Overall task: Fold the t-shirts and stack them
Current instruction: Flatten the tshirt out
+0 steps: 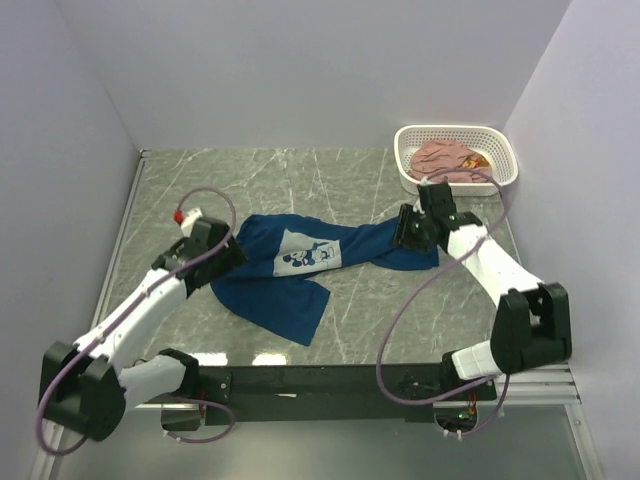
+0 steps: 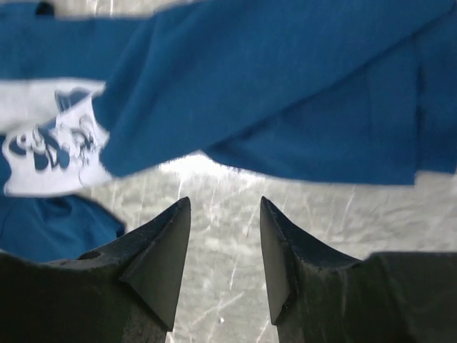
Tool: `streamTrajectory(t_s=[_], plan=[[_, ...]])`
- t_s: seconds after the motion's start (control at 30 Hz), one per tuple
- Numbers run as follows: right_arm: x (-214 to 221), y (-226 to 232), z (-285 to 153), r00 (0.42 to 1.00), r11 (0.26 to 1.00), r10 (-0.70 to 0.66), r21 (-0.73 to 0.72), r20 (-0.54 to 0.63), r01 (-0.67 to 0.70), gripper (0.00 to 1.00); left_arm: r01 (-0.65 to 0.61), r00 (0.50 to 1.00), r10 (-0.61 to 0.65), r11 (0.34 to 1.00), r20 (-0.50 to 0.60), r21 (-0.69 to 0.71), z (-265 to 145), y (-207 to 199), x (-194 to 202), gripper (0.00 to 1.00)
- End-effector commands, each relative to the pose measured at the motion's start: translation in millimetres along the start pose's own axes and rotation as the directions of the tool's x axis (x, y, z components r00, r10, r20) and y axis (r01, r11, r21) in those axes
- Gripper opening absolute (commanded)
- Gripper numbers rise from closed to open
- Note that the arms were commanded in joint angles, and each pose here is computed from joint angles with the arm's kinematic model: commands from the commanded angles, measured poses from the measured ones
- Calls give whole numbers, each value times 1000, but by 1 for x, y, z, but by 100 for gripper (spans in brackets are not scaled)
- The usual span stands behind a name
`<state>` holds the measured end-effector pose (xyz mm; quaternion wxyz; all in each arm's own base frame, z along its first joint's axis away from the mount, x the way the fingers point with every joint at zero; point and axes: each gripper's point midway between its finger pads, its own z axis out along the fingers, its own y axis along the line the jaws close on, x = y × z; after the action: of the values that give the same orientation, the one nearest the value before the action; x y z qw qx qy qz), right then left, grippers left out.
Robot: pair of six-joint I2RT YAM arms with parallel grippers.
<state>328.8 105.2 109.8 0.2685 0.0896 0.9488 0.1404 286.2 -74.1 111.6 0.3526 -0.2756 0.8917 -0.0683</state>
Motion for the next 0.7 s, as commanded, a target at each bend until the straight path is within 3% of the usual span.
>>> streamTrajectory(t_s=[0.0, 0.2, 0.67], plan=[[0, 21, -11, 995, 991, -13, -128, 95, 25, 50, 11, 992, -6, 999, -126, 32, -18, 4, 55, 77], [39, 40, -7, 996, 981, -78, -171, 53, 86, 50, 35, 976, -32, 999, -216, 10, -27, 12, 104, 73], [69, 29, 2, 993, 985, -110, -131, 36, 113, 49, 38, 972, -77, 984, -222, -173, 10, 39, 130, 56]])
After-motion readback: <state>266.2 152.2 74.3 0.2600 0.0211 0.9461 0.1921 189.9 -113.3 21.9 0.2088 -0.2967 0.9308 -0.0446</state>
